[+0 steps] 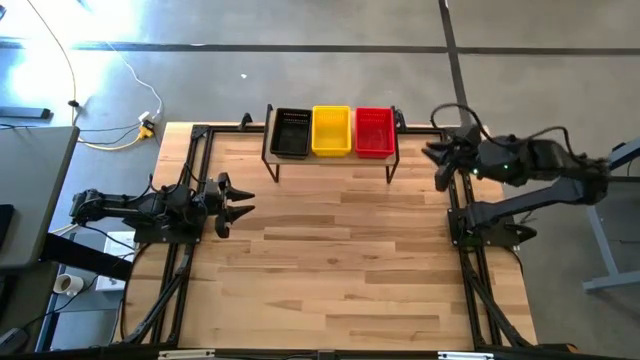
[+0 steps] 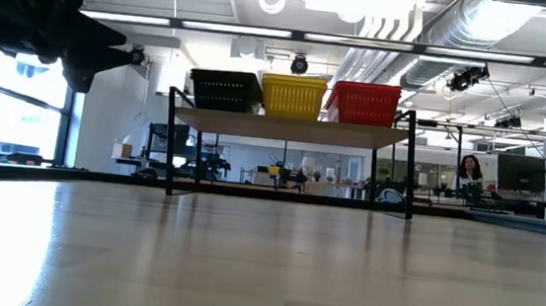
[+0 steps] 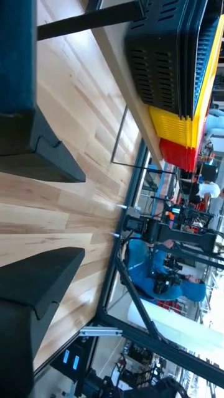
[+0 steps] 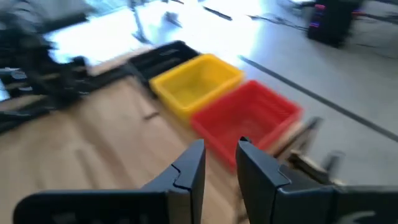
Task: Stack baskets on shelf by color
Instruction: Return to Home Position
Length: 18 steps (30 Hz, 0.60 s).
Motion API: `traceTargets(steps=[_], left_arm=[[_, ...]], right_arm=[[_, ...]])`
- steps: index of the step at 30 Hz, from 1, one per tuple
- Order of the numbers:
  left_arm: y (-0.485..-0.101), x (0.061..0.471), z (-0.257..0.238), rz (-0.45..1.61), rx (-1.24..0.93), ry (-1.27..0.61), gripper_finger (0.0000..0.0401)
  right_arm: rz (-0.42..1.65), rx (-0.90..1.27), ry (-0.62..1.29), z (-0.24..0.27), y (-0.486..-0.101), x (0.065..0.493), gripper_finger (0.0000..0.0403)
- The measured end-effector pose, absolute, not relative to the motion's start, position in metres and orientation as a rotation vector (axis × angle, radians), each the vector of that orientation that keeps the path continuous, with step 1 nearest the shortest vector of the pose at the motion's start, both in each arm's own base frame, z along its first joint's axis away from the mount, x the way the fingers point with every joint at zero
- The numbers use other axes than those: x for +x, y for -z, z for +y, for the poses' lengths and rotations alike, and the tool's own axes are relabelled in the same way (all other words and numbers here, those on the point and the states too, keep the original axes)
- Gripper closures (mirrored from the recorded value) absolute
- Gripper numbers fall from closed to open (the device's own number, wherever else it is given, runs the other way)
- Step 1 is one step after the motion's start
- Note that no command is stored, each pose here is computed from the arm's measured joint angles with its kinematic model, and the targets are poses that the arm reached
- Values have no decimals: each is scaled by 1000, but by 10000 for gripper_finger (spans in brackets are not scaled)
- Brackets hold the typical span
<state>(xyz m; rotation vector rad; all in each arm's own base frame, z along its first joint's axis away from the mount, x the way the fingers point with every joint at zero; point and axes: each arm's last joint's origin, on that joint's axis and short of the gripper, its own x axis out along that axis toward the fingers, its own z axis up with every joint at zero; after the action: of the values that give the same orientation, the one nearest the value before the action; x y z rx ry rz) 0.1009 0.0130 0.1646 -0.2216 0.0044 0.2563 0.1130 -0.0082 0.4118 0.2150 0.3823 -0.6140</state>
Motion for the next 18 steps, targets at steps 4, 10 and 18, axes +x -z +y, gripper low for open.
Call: traceTargets(steps=[4,10,18], left_arm=[[-165,101,13,4,-222,-256,231],[-165,101,13,4,-222,-256,231],[-165,101,13,4,-222,-256,231]], right_arm=[[299,230,504,-6,-381,108,328],[203,263,366,-3,-335,108,328],[112,315,186,1,-276,109,328]])
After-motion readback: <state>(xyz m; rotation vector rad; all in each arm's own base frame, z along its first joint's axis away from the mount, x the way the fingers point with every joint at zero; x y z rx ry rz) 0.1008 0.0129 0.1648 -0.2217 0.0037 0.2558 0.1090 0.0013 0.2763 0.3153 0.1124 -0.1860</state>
